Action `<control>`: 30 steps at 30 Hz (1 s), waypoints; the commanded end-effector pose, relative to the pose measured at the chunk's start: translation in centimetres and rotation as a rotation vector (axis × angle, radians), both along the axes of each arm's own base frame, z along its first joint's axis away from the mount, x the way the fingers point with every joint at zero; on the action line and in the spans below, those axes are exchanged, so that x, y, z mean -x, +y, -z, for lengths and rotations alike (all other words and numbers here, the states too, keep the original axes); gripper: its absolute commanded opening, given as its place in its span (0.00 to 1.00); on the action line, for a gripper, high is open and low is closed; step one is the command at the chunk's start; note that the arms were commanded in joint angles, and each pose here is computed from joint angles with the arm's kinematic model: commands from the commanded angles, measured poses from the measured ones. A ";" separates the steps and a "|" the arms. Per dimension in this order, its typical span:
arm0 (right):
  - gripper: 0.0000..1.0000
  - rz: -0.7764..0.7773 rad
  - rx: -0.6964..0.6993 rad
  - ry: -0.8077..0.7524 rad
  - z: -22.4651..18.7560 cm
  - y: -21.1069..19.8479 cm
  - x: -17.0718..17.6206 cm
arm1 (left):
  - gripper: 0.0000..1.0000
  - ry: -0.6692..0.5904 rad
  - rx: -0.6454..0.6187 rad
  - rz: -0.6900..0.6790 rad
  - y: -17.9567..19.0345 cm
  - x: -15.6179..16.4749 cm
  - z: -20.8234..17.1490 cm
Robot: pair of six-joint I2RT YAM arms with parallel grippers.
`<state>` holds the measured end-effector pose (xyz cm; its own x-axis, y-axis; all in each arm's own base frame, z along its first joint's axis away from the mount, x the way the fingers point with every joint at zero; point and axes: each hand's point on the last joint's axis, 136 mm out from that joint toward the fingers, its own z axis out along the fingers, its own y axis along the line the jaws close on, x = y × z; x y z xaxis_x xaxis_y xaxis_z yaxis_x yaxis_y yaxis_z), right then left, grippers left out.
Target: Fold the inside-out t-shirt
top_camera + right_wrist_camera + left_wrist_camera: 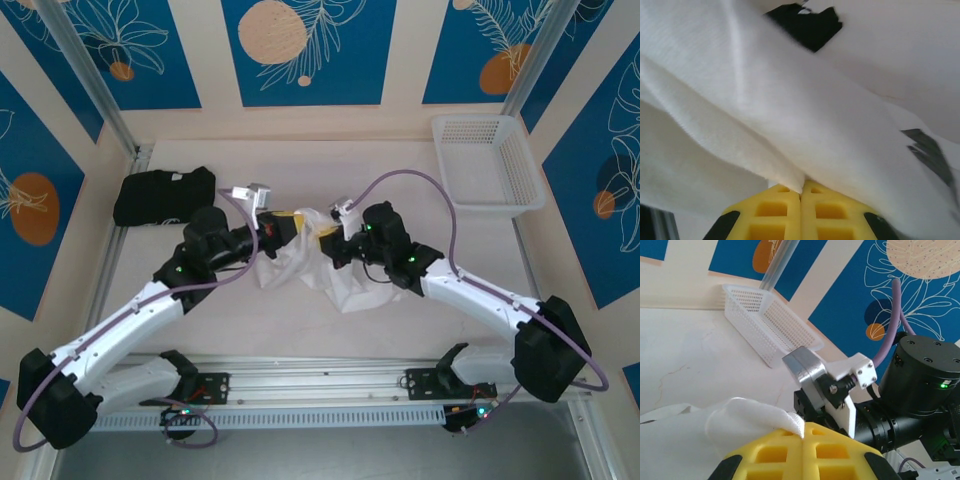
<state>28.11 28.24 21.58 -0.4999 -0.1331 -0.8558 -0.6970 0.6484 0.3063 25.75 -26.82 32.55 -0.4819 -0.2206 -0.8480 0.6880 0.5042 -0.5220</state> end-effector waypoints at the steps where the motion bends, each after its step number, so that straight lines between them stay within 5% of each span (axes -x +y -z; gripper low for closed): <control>1: 0.00 0.071 -0.024 -0.029 -1.8 -3.2 0.2 | 0.00 -0.067 -0.030 -0.066 1.6 -0.3 -1.0; 9: 0.00 -0.133 -0.145 0.003 -4.1 -5.8 5.0 | 0.00 -0.061 -0.178 -0.090 2.3 -0.6 2.8; 15: 0.00 -0.130 -0.121 0.099 -2.7 -5.8 4.3 | 0.00 -0.063 -0.154 0.024 0.6 0.3 3.3; 21: 0.20 0.061 0.147 0.005 0.0 -6.9 2.0 | 0.00 -0.063 -0.096 0.133 -0.8 1.5 2.6; 30: 0.57 -0.040 0.281 -0.244 -1.3 -3.8 3.9 | 0.00 -0.059 -0.096 0.129 -0.8 1.4 2.7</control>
